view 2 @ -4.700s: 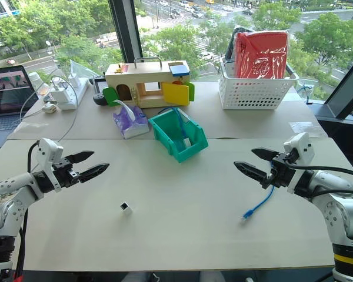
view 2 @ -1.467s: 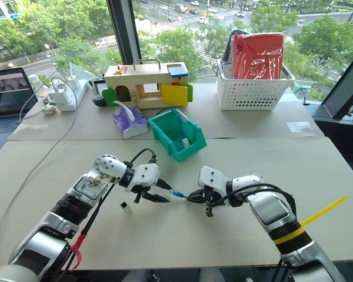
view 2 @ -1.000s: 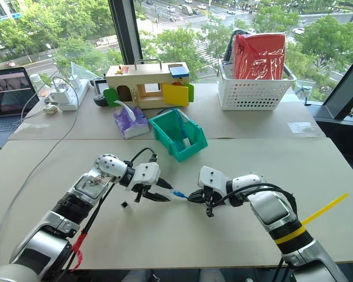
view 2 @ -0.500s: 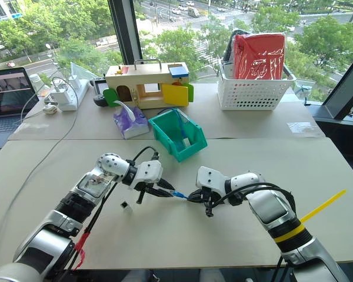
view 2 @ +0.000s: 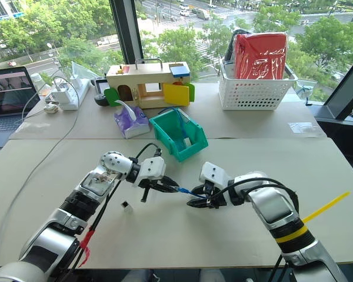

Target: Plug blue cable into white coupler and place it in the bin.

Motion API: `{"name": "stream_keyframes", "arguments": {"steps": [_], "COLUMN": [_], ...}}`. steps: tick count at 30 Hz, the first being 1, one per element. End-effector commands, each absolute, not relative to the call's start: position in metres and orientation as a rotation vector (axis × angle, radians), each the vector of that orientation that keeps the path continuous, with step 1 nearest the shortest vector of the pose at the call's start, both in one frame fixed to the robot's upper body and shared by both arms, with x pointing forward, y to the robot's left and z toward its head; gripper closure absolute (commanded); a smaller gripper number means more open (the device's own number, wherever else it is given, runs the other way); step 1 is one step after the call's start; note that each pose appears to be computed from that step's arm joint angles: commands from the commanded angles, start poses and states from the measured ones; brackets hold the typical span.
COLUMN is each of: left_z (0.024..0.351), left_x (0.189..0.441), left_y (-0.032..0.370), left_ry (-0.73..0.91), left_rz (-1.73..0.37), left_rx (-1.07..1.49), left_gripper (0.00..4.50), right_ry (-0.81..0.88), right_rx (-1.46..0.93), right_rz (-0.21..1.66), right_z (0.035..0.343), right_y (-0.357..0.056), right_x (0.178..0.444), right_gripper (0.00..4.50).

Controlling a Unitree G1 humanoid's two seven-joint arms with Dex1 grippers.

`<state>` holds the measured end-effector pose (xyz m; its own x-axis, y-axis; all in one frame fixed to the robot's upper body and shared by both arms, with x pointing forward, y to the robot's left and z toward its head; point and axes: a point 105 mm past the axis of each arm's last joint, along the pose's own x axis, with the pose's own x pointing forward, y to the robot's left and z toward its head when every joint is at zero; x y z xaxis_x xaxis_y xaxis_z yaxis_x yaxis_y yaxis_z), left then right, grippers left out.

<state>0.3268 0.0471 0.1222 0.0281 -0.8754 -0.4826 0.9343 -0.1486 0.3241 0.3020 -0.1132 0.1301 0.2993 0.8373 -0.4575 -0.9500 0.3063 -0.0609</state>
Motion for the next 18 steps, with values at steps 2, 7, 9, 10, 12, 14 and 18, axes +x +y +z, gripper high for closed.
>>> {"name": "stream_keyframes", "arguments": {"steps": [2,7,9,10,12,14,18], "left_z": [0.162,0.204,0.223,0.231,0.249,0.269,0.292], "left_x": [0.325,0.33,0.33,0.329,0.333,0.343,0.341], "left_y": [0.036,0.025,0.021,0.019,0.014,0.009,-0.01], "left_ry": [-0.067,-0.231,-0.306,-0.345,-0.425,-0.534,-0.634], "left_rz": [-1.569,-1.498,-1.469,-1.458,-1.397,-1.274,-1.155], "left_rx": [0.683,0.655,0.618,0.597,0.55,0.517,0.389], "left_gripper": [4.42,4.42,4.42,4.42,4.42,4.42,4.42], "right_ry": [0.113,-0.1,-0.188,-0.212,-0.227,-0.168,-0.098], "right_rx": [-0.239,-0.085,-0.01,0.017,0.008,0.102,0.239], "right_rz": [1.088,1.07,1.021,0.992,0.937,0.978,0.962], "right_z": [0.218,0.281,0.297,0.3,0.296,0.288,0.276], "right_y": [-0.152,-0.168,-0.17,-0.171,-0.167,-0.158,-0.148], "right_x": [0.303,0.275,0.272,0.271,0.265,0.253,0.253], "right_gripper": [0.45,0.21,0.21,0.21,0.21,0.21,0.21]}}
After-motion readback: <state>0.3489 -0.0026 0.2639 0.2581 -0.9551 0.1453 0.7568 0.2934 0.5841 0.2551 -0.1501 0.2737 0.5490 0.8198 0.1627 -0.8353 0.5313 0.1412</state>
